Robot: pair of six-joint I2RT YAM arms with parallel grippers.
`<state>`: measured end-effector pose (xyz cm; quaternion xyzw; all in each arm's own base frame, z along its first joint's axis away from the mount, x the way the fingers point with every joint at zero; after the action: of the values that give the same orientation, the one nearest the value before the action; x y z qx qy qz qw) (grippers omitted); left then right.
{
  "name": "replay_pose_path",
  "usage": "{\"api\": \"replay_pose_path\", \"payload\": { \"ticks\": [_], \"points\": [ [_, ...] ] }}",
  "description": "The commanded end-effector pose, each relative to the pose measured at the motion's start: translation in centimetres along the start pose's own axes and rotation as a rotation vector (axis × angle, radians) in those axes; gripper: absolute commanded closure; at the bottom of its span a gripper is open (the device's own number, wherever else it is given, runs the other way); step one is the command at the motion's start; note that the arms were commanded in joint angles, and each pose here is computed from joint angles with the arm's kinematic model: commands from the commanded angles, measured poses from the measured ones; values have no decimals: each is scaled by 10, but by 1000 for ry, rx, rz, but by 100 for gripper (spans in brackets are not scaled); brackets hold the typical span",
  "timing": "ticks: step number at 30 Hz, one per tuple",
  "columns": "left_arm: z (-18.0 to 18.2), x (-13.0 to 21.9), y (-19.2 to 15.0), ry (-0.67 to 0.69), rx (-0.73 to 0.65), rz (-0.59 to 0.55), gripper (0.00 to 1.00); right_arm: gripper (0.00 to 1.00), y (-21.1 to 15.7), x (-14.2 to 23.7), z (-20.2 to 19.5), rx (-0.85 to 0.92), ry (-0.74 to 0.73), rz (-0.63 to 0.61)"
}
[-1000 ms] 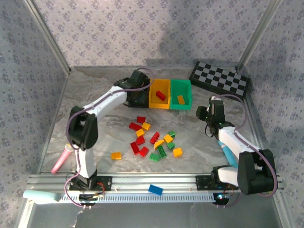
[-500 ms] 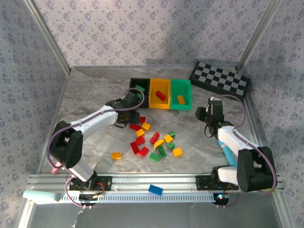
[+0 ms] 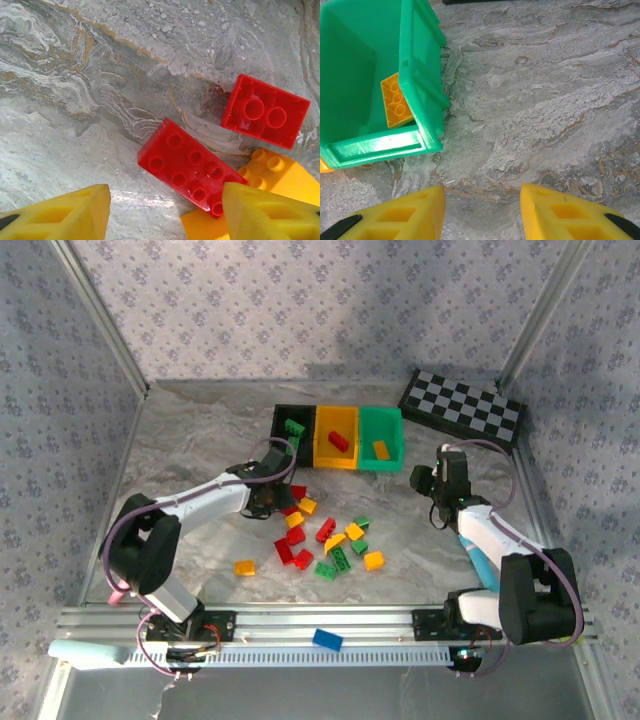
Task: Sort the legos into containers by color
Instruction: Move the lego to the center of the table.
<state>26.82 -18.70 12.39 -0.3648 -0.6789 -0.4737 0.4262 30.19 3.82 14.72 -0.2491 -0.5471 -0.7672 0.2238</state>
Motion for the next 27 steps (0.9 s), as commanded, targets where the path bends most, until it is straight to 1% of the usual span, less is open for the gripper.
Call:
{"api": "replay_pose_path", "payload": {
  "ticks": [1, 4, 7, 12, 15, 19, 27],
  "points": [
    [-5, -6, 2, 11, 44, -2, 39, 55, 4, 3, 3, 8, 6, -8],
    [-5, -12, 0, 12, 83, 25, 39, 55, 4, 4, 4, 8, 9, -8],
    [-6, -19, -3, -21, 132, 68, 39, 55, 5, 5, 4, 8, 11, -6],
    [-8, -30, -3, -46, 190, 81, 38, 54, 5, 6, 6, 7, 25, -7],
    [-13, -34, -2, -68, 198, 97, 38, 54, 3, 4, 5, 1, 25, 6],
    [-13, -33, 1, -68, 206, 81, 38, 54, 4, 4, 6, 2, 33, 4],
    [-12, -39, 23, -78, 214, 43, 39, 54, 4, 4, 6, -1, 31, 4]
  ]
}}
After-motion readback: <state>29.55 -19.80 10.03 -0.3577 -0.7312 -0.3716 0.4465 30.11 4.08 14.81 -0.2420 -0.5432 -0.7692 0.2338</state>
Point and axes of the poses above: each hand's point on the last joint's axis, 136 mm out from that joint toward the fingers, its own x axis back along the fingers, its own z axis along the line the jaws close on, y = z × x, the point moved 7 cm from there along x, back along the fingers, and after that the axes turned 1 degree about x, right-handed, at the moved point
